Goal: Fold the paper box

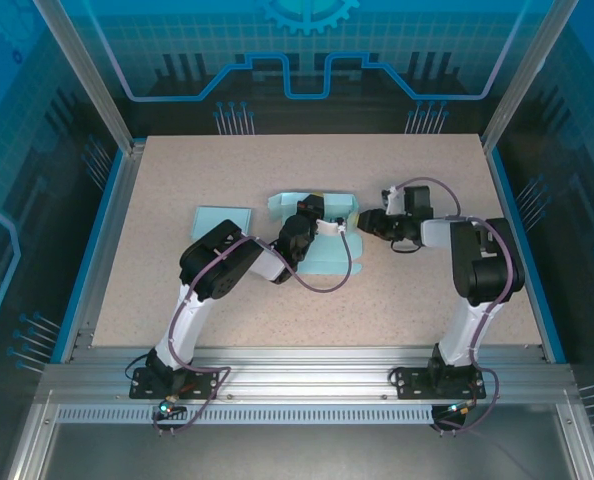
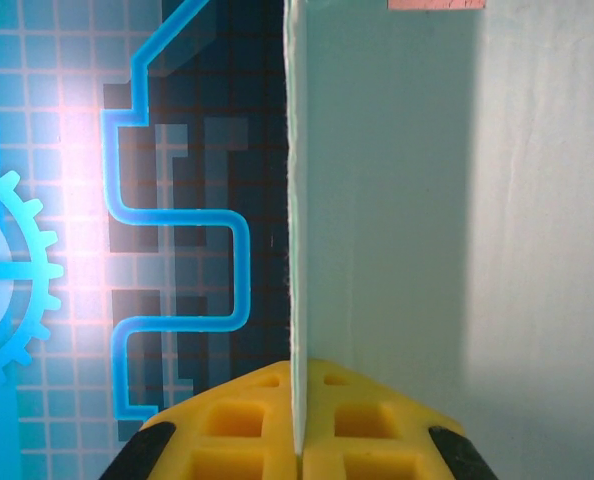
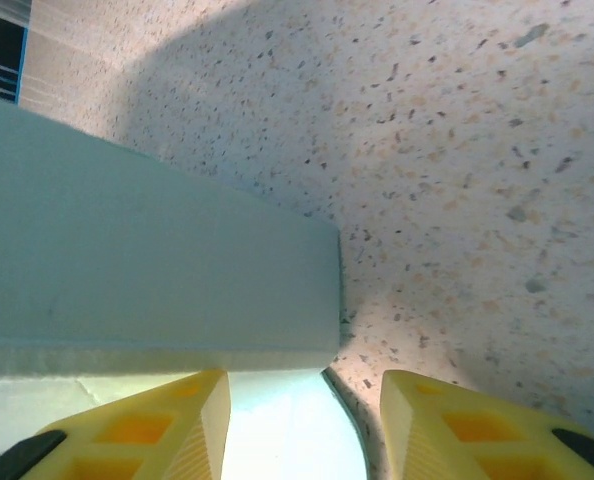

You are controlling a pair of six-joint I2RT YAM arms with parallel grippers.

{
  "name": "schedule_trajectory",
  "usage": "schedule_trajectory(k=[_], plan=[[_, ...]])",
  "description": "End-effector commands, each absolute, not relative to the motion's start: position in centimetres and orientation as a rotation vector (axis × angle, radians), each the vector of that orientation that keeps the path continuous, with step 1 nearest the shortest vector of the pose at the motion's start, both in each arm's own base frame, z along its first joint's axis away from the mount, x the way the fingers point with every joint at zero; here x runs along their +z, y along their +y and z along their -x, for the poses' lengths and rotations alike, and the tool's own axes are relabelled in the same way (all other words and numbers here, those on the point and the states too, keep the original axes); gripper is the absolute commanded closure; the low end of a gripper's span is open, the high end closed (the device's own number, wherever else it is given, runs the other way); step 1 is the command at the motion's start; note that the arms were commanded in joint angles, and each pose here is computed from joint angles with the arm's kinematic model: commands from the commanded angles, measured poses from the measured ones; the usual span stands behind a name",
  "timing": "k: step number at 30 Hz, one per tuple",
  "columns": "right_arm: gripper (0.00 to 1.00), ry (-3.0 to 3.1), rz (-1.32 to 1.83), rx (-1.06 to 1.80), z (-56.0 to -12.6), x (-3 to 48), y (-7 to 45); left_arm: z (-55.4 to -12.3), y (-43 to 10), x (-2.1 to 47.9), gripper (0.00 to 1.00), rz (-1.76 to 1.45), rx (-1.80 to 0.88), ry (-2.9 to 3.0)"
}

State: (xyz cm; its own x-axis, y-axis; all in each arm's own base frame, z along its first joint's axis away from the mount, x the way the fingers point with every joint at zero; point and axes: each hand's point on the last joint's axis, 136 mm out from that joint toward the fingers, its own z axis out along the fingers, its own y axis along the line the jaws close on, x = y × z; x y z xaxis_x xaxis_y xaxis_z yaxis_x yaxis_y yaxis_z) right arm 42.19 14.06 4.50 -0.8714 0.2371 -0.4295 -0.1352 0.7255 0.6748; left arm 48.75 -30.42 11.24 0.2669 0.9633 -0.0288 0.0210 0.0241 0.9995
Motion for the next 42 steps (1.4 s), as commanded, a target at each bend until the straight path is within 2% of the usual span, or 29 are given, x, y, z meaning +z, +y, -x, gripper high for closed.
schedule_trajectory(k=[1, 14, 27, 42], plan=[[0.54, 2.384, 0.02, 0.963, -43.2, 6.1, 15.2, -48.4, -30.3, 8.7, 0.98, -1.393, 0.97, 1.045], [0.51, 2.332, 0.13, 0.84, -44.3, 6.8, 17.6, -48.2, -30.4, 8.4, 0.98, -1.407, 0.96, 1.038], [0.51, 2.247, 0.185, 0.768, -42.3, 7.1, 17.6, -47.7, -30.7, 8.3, 0.98, -1.436, 0.914, 1.039], [0.53, 2.217, 0.169, 0.67, -46.2, 8.2, 17.7, -46.9, -31.6, 8.2, 0.98, -1.474, 0.881, 1.006]])
